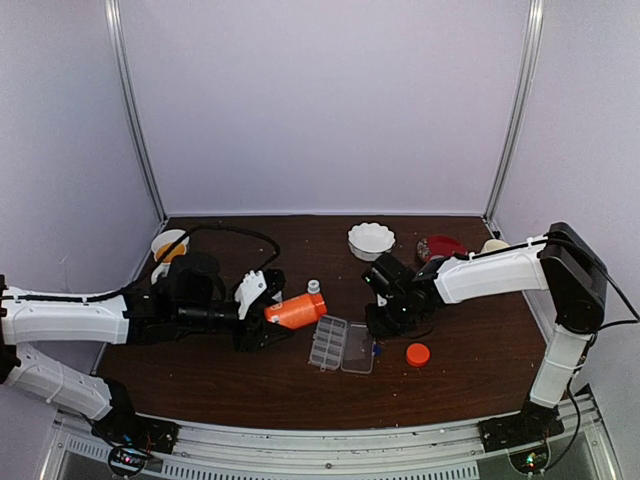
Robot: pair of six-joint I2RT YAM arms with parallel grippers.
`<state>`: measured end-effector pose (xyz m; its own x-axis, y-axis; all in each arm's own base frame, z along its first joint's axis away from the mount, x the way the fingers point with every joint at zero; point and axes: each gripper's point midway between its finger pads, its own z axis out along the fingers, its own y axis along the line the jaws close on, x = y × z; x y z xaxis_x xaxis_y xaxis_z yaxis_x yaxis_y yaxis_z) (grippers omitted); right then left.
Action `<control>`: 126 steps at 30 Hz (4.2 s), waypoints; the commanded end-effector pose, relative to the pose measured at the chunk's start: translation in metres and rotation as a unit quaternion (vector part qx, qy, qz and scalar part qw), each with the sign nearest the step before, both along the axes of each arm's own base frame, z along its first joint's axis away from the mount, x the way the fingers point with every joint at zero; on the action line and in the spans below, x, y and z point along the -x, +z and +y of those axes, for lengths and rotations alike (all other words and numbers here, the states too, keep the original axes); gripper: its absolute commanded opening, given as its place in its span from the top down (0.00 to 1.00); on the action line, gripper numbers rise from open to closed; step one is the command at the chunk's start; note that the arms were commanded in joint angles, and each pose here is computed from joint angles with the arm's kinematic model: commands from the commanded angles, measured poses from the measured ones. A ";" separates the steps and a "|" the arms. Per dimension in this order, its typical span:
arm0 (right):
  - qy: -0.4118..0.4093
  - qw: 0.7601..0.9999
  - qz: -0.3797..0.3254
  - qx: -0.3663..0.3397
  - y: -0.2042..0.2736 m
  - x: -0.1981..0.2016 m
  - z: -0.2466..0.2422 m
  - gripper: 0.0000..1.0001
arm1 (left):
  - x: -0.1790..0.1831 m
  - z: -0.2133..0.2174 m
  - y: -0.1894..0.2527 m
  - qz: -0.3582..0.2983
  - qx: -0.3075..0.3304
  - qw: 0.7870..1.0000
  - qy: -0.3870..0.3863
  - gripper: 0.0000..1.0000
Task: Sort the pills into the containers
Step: Adjust the pill container at the center of the board, then pour the pill into the compartment of the pill container.
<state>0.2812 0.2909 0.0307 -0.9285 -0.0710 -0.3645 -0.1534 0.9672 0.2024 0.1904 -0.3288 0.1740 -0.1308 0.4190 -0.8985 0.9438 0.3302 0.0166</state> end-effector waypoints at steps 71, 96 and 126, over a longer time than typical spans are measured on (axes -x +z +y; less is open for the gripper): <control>0.142 0.983 -0.022 -0.115 0.053 0.054 0.072 0.77 | 0.040 -0.013 -0.052 0.134 -0.027 0.990 -0.045 1.00; 0.086 0.985 -0.066 -0.130 0.074 0.050 0.046 0.80 | 0.053 -0.033 -0.080 0.150 -0.047 0.987 -0.017 1.00; 0.005 0.981 -0.145 -0.127 0.103 0.039 -0.010 0.79 | 0.057 -0.058 -0.088 0.155 -0.058 0.986 -0.031 1.00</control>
